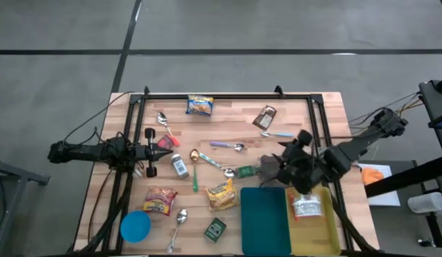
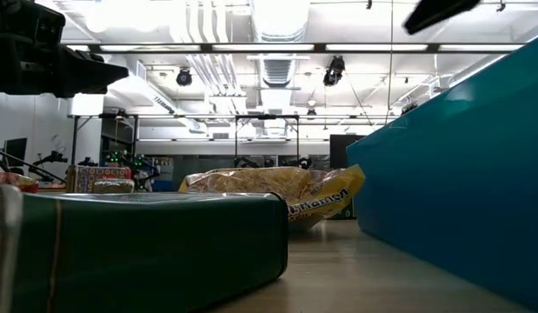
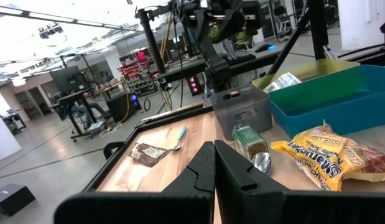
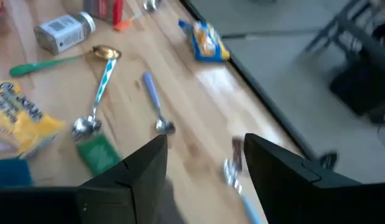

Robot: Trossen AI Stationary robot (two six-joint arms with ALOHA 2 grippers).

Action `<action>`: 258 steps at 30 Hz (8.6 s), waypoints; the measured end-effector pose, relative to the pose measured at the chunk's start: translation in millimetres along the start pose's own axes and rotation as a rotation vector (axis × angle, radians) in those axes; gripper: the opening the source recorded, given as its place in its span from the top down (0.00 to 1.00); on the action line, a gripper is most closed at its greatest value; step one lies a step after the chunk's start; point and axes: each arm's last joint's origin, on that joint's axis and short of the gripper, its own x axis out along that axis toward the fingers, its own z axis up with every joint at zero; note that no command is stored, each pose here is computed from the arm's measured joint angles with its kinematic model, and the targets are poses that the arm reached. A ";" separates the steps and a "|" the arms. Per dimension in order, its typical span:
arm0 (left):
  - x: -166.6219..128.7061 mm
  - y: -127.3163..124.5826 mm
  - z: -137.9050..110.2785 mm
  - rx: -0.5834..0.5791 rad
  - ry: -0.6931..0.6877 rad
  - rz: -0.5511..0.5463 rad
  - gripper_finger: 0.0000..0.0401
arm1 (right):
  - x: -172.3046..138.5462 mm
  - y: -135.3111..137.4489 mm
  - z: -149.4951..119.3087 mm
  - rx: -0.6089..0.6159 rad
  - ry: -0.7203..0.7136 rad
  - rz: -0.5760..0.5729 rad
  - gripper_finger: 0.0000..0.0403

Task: Pick & Place Food Item
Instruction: Put the yellow noodle pack into the yellow bin

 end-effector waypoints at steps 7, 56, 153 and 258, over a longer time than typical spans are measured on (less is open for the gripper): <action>0.0 -0.1 -0.1 0.000 0.000 -0.001 1.00 | 38.2 -5.8 22.8 -0.097 -0.033 0.213 0.47; 1.5 -0.9 -1.8 0.003 0.023 -0.008 1.00 | 212.5 100.6 1.7 -0.131 0.303 0.835 0.47; 2.0 -1.1 -2.4 0.004 0.030 -0.011 1.00 | 221.7 90.0 -13.8 -0.236 0.357 0.470 0.97; 2.0 -1.1 -2.4 0.004 0.031 -0.011 1.00 | 207.7 84.6 23.1 -0.672 0.232 0.747 0.35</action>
